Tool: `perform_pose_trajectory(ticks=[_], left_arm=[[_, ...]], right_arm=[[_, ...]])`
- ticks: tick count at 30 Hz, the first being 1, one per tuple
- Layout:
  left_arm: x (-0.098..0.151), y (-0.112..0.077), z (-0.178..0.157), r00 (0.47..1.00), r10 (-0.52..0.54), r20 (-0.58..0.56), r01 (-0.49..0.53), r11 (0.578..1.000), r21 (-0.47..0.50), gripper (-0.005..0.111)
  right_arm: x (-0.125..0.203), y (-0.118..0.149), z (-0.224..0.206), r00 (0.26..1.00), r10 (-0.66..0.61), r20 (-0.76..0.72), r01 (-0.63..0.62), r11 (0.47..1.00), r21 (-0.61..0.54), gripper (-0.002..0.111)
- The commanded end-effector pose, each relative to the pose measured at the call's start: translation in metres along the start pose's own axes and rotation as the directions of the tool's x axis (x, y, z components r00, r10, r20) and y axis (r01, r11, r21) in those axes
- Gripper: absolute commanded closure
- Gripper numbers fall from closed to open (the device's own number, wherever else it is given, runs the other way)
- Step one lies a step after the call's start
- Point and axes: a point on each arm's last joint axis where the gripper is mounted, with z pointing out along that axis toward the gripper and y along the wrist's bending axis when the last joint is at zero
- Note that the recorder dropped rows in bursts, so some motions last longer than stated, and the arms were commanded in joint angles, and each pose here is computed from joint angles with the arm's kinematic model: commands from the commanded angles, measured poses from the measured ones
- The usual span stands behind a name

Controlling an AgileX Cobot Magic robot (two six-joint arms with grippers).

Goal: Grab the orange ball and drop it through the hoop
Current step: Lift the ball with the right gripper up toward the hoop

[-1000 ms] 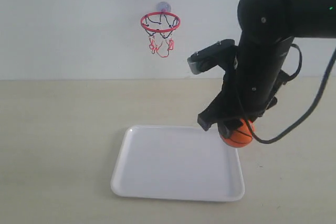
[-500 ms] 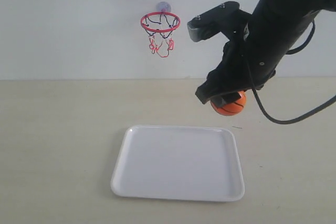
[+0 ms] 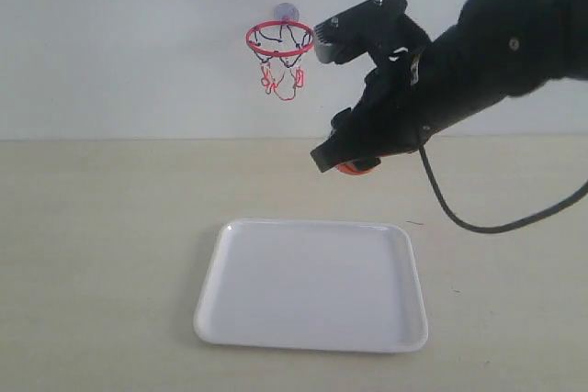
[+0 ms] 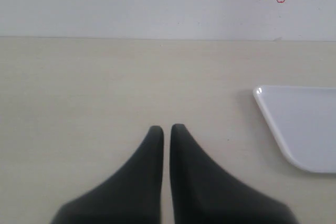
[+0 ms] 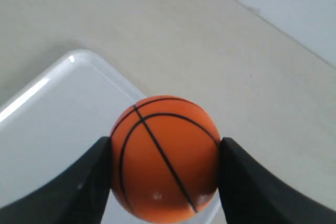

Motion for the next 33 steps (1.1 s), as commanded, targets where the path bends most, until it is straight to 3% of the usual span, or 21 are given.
perform_pose_trajectory(ticks=[1, 8, 16, 19, 23, 26, 29, 31, 33], left_arm=[[0.001, 0.000, 0.000, 1.000, -0.008, 0.002, 0.008, 1.000, 0.002, 0.103], [0.001, 0.000, 0.000, 1.000, -0.008, 0.002, 0.008, 1.000, 0.002, 0.103], [0.001, 0.000, 0.000, 1.000, -0.008, 0.002, 0.008, 1.000, 0.002, 0.103], [0.001, 0.000, 0.000, 1.000, -0.008, 0.002, 0.008, 1.000, 0.002, 0.103], [0.001, 0.000, 0.000, 1.000, -0.008, 0.002, 0.008, 1.000, 0.002, 0.103], [0.001, 0.000, 0.000, 1.000, -0.008, 0.002, 0.008, 1.000, 0.002, 0.103], [0.001, 0.000, 0.000, 1.000, -0.008, 0.002, 0.008, 1.000, 0.002, 0.103], [0.001, 0.000, 0.000, 1.000, -0.008, 0.002, 0.008, 1.000, 0.002, 0.103], [0.001, 0.000, 0.000, 1.000, -0.008, 0.002, 0.008, 1.000, 0.002, 0.103]], right_arm=[[0.003, 0.005, 0.006, 0.966, 0.017, 0.258, -0.017, 1.000, -0.003, 0.108], [0.004, 0.006, 0.008, 0.898, 0.152, 0.413, -0.147, 0.988, -0.044, 0.108], [0.003, 0.003, 0.007, 0.895, 0.106, 0.433, -0.111, 0.994, -0.014, 0.108], [0.007, -0.018, 0.008, 0.874, 0.227, 0.430, -0.252, 0.968, 0.001, 0.108], [0.022, -0.071, 0.005, 0.802, 0.405, 0.440, -0.476, 0.877, 0.060, 0.108], [0.031, -0.096, 0.001, 0.805, 0.390, 0.447, -0.484, 0.867, 0.116, 0.108], [0.027, -0.098, 0.000, 0.813, 0.359, 0.457, -0.453, 0.885, 0.111, 0.108], [0.017, -0.097, 0.003, 0.798, 0.332, 0.502, -0.422, 0.904, 0.072, 0.108], [0.000, -0.098, 0.009, 0.741, 0.382, 0.552, -0.439, 0.898, -0.032, 0.108]])
